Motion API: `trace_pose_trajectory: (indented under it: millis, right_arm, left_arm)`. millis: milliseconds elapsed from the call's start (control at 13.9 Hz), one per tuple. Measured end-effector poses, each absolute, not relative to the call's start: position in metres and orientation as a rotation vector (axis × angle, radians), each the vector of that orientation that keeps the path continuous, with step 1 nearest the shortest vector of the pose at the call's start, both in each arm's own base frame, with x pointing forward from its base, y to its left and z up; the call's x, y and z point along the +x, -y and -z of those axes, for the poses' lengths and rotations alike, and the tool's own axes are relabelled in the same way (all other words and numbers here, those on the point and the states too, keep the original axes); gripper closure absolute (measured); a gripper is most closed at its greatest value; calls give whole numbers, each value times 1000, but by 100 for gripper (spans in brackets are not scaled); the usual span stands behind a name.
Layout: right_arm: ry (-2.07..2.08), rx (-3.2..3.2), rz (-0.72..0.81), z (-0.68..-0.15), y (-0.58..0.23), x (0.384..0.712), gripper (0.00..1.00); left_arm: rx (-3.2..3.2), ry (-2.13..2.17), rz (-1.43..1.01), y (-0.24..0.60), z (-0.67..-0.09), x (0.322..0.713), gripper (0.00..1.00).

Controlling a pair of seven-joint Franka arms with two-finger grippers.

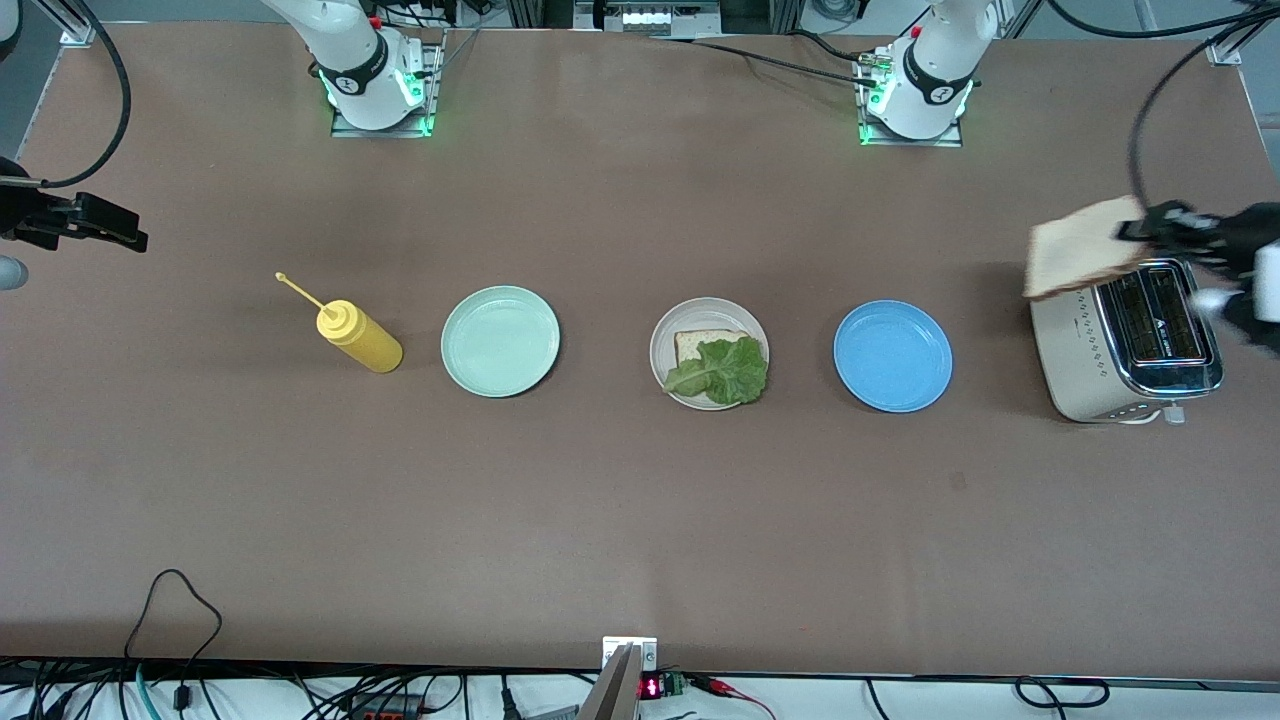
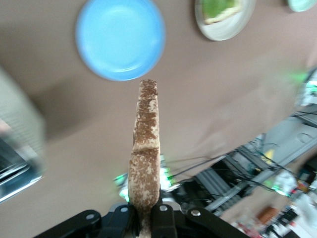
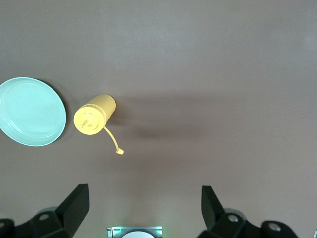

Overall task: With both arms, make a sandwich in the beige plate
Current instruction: 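Carry the bread slice over the lettuce with the left gripper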

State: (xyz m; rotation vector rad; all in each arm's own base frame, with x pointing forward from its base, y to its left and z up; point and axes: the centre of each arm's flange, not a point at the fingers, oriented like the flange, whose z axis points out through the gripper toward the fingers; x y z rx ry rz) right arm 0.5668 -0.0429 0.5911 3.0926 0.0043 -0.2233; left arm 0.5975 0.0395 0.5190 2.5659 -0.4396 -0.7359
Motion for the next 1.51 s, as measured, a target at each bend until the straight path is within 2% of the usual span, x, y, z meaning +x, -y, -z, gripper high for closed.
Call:
trace_pose_trajectory:
  millis: [431, 1005, 1293, 1508]
  right_arm:
    - [-7, 3096, 218, -593, 42, 566, 0]
    - [-17, 3104, 214, -595, 41, 565, 0]
    - [-14, 3104, 219, -594, 42, 565, 0]
    - [-7, 3104, 221, -594, 44, 564, 0]
  left_arm:
    - [2558, 443, 747, 83, -476, 620, 90]
    - [2564, 462, 693, 261, -433, 602, 90]
    - [2545, 417, 677, 281, -406, 607, 90]
    - [2502, 292, 619, 283, -364, 614, 90]
